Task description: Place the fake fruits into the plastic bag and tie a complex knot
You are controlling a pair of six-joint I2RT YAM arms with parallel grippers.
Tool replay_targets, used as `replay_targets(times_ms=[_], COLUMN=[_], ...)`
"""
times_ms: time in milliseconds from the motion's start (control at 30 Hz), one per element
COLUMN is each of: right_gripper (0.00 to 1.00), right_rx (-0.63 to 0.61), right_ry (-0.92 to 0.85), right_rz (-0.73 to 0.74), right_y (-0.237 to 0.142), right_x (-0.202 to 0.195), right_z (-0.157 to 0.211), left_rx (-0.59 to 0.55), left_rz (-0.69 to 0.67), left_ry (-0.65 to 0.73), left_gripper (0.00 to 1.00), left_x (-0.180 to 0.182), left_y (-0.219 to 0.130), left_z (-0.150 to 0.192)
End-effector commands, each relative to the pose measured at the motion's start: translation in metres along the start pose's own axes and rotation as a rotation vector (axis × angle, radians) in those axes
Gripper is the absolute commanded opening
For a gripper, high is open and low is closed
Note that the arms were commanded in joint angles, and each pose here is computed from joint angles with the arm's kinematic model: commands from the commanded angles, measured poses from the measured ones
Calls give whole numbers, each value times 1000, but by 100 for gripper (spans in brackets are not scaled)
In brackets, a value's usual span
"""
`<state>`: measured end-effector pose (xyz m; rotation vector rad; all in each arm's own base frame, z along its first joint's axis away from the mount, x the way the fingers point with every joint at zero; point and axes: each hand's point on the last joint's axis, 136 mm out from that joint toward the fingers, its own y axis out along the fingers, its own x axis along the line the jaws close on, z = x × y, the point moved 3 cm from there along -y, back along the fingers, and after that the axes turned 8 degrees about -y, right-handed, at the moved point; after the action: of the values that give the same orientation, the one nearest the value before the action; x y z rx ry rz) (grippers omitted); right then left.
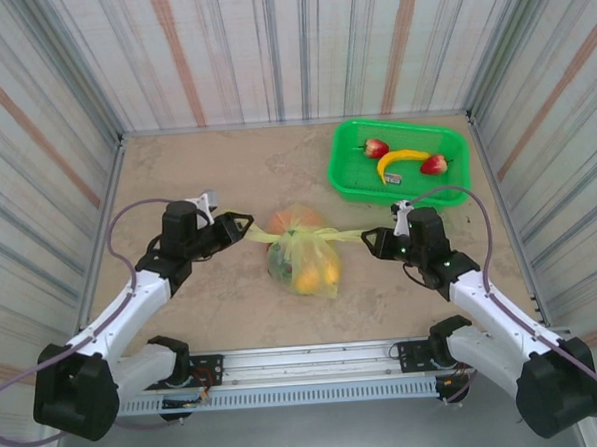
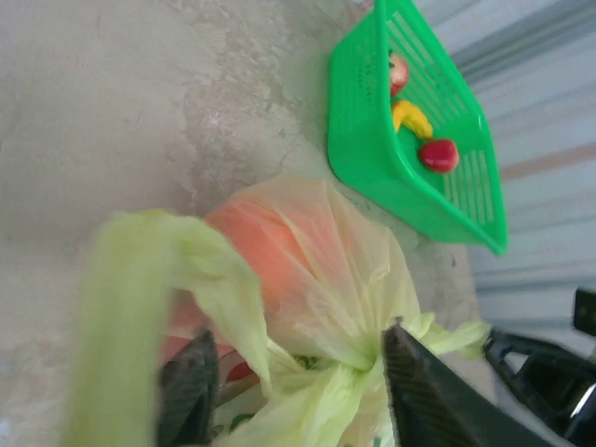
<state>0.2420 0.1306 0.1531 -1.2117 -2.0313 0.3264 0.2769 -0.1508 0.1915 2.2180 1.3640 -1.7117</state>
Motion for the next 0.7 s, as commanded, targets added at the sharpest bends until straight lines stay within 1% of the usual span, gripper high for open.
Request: replay_targets(times_ms=[0,33,67,100,133,233,333,367,433,500,533,567,600,667], right_gripper=[54,61,71,97,100,100,100,100,100,100,100,100,100,100], right_rx=[-88,-113,-134,-162,-183,-222,-259,-270,-315,-392,-429,-445,-460,-486], right_ry=[-82,-106,-124,-143,-157,-179,-194,-206,-207,-129,-95,-100,-132,-155], right_rz=[-13,-5,5,14,26,104,222,257,353,463,489,476,448,472], right_y=[-25,-35,-43,-53,-61,-84,-105,-110,-121,-132,-136,-135,-132,-127], right_x=[15,18,21,24,26,26,20,17,6,-9,-13,-12,-8,-12], right_z=[-25,-31,-36,-43,-49,-65,-80,-84,-91,-96,-98,-100,-102,-106], left_rx=[-71,-101,-122,-143,-158,-185,-237,-253,-245,-250,-276,-297,-318,-363], left_rz=[-59,-87,-98,-100,-103,-146,-260,-272,-266,-263,-295,-319,-333,-352], left_ry=[79,111,139,174,201,248,280,311,386,438,436,437,474,585], left_gripper=[73,84,97,99,99,99,99,99,99,99,99,99,99,99], left_x=[-8,-10,-12,-17,-21,-29,-25,-25,-31,-36,-34,-32,-30,-25], left_y=[-31,-44,-54,-66,-75,-99,-122,-126,-127,-126,-128,-129,-128,-120], left_z=[-10,-14,-16,-18,-20,-22,-28,-30,-32,-36,-42,-46,-50,-57])
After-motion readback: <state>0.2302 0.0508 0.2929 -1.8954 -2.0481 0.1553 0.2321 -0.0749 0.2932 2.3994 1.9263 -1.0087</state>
